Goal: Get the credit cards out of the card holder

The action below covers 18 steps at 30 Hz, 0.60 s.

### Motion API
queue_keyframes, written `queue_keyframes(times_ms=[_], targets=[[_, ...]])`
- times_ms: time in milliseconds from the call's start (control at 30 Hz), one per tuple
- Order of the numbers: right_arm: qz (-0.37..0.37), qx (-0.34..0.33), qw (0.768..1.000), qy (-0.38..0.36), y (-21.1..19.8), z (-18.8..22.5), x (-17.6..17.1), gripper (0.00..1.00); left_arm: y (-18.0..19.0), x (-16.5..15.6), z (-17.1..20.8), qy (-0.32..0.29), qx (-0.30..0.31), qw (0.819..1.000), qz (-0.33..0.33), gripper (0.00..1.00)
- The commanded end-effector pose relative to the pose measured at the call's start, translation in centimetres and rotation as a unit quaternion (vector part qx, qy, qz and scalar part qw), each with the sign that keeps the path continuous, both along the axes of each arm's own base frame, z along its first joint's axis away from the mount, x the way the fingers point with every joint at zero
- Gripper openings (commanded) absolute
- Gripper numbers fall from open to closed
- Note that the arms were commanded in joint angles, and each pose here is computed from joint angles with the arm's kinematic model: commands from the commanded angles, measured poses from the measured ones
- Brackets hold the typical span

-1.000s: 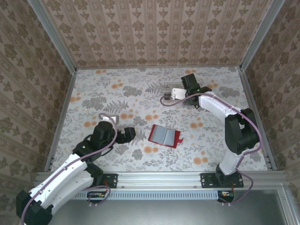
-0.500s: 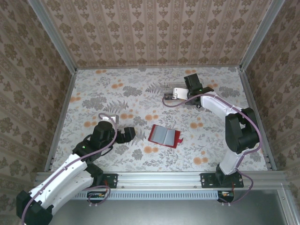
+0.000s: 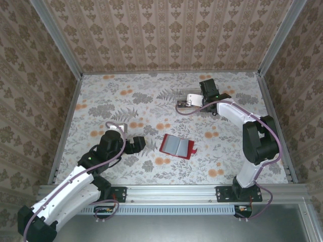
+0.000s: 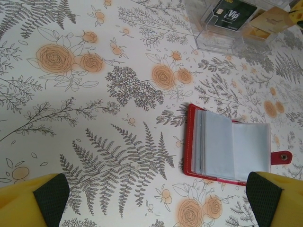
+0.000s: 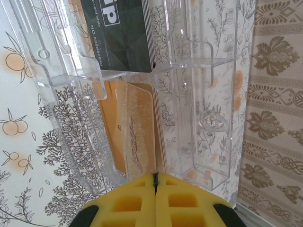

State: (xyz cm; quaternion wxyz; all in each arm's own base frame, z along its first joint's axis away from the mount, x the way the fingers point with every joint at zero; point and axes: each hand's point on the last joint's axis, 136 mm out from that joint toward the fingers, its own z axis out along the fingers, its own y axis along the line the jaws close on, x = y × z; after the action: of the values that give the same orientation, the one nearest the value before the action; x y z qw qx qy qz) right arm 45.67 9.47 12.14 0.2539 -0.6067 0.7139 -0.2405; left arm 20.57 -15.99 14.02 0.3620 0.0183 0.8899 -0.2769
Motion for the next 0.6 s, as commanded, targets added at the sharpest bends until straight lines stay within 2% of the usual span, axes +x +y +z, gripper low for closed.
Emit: queue_keyframes(times_ms=[0,200,367,567], targets=[[0.024,0.003,1.0,0.013,0.4,-0.7,-0.1,0.0,0.4,0.0,-0.3,0.001,0.001,1.0,0.008,1.0],[0.032,0.002,0.999,0.016,0.6,0.2,0.0,0.0,0.4,0.0,-0.4,0.002,0.0,1.0,0.008,1.0],[0.048,-0.03,0.998,0.021,0.0,-1.2,-0.3,0.0,0.4,-0.1,-0.4,0.003,0.0,1.0,0.007,1.0],[0.029,-0.014,0.999,0.037,-0.1,-2.0,-0.1,0.0,0.6,-0.1,-0.5,0.004,0.002,1.0,0.011,1.0]])
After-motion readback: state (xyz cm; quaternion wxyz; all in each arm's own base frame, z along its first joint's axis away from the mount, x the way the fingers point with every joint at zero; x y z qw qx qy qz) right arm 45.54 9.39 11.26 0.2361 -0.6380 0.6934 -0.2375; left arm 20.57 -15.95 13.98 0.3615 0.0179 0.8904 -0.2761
